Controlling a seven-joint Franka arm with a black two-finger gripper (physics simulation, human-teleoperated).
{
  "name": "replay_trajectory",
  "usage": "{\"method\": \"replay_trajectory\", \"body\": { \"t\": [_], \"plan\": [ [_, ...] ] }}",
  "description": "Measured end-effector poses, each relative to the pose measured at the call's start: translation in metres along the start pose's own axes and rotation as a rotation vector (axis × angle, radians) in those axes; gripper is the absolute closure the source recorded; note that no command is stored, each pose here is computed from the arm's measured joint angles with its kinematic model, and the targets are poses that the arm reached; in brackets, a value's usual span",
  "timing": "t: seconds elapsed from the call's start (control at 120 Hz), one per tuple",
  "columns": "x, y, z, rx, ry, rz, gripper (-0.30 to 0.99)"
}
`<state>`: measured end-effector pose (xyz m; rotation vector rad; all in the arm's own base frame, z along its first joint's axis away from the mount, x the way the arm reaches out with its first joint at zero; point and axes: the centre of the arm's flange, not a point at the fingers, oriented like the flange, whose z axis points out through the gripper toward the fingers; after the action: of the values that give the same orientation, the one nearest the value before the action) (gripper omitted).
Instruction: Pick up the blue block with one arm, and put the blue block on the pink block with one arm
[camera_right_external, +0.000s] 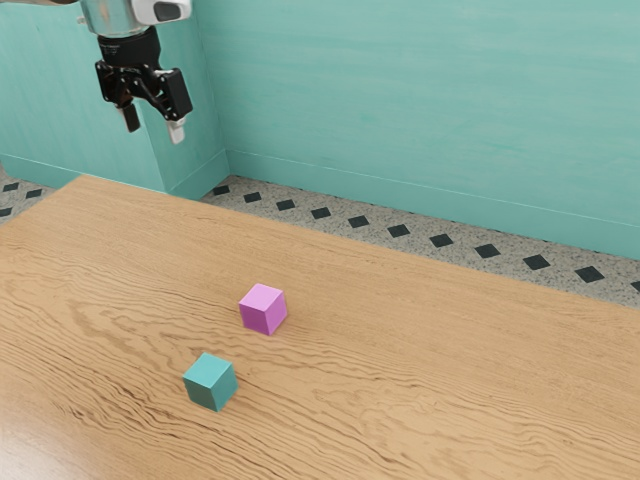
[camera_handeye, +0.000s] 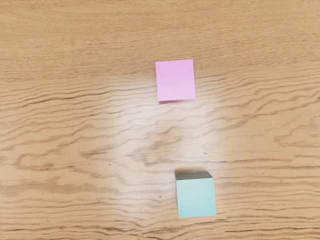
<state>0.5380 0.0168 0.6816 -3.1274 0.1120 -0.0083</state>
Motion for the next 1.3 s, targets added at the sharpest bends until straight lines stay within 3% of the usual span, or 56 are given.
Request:
{"method": "replay_trajectory", "body": {
  "t": [0.217, 0.267, 0.3, 0.333, 0.408, 0.483, 0.592, 0.775, 0.958, 1.067, 1.3],
  "plan": [
    [-0.001, -0.003, -0.001, -0.005, 0.002, -0.004, 0.00],
    [-0.028, -0.003, -0.063, 0.017, 0.104, -0.003, 0.00],
    [-0.072, -0.005, -0.121, 0.028, 0.206, -0.010, 0.00],
    [-0.115, -0.013, -0.152, 0.037, 0.249, -0.035, 0.00],
    [-0.190, 0.006, -0.130, 0.044, 0.203, -0.025, 0.00],
    [-0.217, 0.014, -0.056, 0.048, 0.097, -0.037, 0.00],
    [-0.205, 0.016, 0.070, 0.044, -0.049, -0.065, 0.00],
    [-0.160, 0.020, 0.184, 0.021, -0.093, -0.121, 0.00],
    [-0.121, 0.028, 0.281, -0.052, -0.093, -0.179, 0.00],
    [-0.101, 0.030, 0.313, -0.100, -0.053, -0.187, 0.00],
    [-0.074, 0.051, 0.356, -0.102, 0.018, -0.106, 0.00]
  ]
}}
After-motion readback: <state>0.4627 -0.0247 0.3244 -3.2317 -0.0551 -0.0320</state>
